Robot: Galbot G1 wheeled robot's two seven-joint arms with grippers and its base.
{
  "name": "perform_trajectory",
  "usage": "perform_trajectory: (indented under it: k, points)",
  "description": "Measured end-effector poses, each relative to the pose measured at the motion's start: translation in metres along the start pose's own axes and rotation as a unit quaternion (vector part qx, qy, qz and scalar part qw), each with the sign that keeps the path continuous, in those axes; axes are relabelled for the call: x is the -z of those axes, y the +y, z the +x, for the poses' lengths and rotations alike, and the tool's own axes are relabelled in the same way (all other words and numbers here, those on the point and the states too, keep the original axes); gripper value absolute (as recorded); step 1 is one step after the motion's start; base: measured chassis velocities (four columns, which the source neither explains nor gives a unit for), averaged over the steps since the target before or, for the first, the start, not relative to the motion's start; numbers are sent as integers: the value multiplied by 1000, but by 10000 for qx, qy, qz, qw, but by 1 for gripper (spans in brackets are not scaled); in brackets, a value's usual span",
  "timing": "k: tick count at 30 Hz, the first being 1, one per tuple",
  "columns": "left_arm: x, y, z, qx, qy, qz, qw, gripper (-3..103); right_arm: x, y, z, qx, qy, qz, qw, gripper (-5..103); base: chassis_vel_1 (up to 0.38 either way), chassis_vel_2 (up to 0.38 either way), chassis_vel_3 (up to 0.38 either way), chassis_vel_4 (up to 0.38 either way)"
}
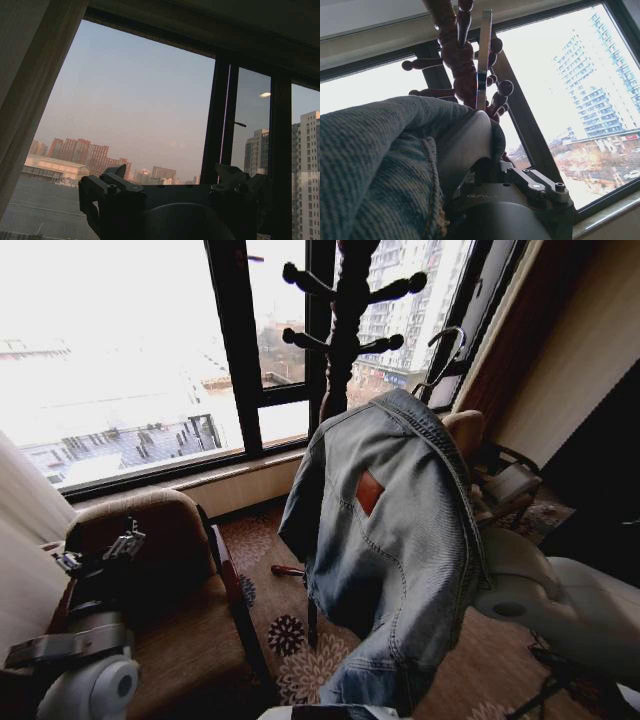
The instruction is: Pick up the clothes from the bed and hang them on the clothes hanger.
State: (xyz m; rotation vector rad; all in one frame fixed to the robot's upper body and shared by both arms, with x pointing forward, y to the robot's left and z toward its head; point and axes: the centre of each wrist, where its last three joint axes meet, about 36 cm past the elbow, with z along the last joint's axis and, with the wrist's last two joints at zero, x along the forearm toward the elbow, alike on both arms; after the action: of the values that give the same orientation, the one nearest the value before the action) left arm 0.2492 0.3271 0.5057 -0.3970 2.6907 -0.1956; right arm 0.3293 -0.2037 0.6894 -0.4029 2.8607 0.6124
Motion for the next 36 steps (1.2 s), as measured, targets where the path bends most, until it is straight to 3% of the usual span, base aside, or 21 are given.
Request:
perform_trajectory:
  k: [3,6,11,17,20,29,36]
  points:
    - [-1,0,0,3,5,-2,10000,100,4,-3,0,-212,-17,157,9997,20,0,0,0,0]
    - [-1,1,-1,7,5,-2,10000,100,11,-11,2,-738,-60,503,9960,20,0,0,0,0]
    - [-2,0,-1,-2,8,17,10000,100,16,-15,2,-1086,-134,715,9914,20,0,0,0,0]
    - [-3,0,-1,-4,6,13,10000,100,17,-19,1,-1538,-190,961,9832,20,0,0,0,0]
    - [-2,3,-2,3,-17,0,10000,100,17,-34,-13,-2011,-236,1107,9730,20,0,0,0,0]
    - [-2,4,-3,1,-29,18,10000,100,26,-67,-44,-2523,-393,1175,9597,20,0,0,0,0]
    - [-2,4,-3,-5,-29,23,10000,100,31,-84,-64,-2512,-423,1065,9611,20,0,0,0,0]
